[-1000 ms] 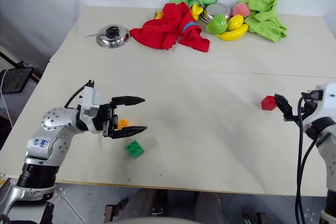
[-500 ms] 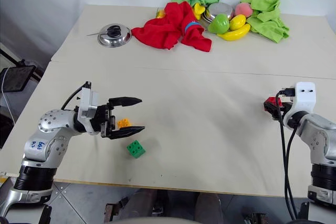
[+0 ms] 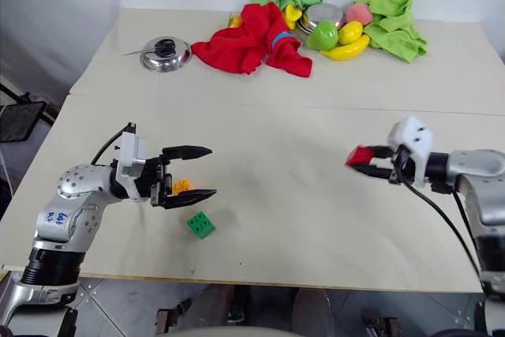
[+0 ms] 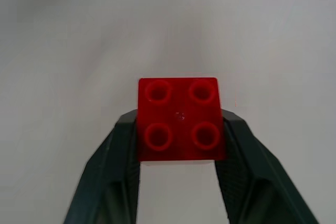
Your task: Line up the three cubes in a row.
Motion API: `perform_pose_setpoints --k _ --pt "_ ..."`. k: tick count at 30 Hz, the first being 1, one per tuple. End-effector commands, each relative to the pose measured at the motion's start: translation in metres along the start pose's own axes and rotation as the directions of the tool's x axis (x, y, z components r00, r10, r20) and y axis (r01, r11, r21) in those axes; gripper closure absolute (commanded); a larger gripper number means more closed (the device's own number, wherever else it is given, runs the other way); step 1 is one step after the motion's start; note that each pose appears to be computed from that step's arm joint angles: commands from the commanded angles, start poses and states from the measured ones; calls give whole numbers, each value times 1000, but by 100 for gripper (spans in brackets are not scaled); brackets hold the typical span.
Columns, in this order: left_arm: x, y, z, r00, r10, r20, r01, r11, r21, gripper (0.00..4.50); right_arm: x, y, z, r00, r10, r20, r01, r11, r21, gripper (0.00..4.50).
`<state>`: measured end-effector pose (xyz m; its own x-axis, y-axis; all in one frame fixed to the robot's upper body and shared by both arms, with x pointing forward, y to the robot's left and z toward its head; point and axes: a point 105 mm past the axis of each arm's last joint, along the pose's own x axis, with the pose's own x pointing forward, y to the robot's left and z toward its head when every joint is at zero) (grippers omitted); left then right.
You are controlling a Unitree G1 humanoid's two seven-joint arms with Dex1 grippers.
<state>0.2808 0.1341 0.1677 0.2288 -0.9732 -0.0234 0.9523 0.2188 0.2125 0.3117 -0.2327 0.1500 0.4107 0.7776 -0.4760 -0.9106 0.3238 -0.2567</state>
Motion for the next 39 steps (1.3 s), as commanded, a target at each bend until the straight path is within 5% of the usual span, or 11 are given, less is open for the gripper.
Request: perform_pose_setpoints --k 1,17,23,26,32,39 --pt "-5 3 8 1000 6 3 -7 999 37 0 13 3 4 983 183 4 -180 974 -137 302" --pt "-19 -3 13 998 48 -28 -47 998 42 0 58 -13 0 959 283 -10 -280 941 -190 302" --pt "-26 2 15 996 87 -11 -86 995 57 0 50 -20 21 967 245 69 -214 929 -301 111" --pt "-45 11 11 983 186 -9 -185 981 64 0 30 -21 45 954 218 204 -138 928 -345 9" --pt "-106 22 -2 916 401 -9 -399 914 69 0 -2 13 68 863 283 420 -157 938 -309 4" --pt "-188 3 -48 787 585 -196 -607 791 -75 0 1 70 65 781 274 561 -227 962 -155 4"
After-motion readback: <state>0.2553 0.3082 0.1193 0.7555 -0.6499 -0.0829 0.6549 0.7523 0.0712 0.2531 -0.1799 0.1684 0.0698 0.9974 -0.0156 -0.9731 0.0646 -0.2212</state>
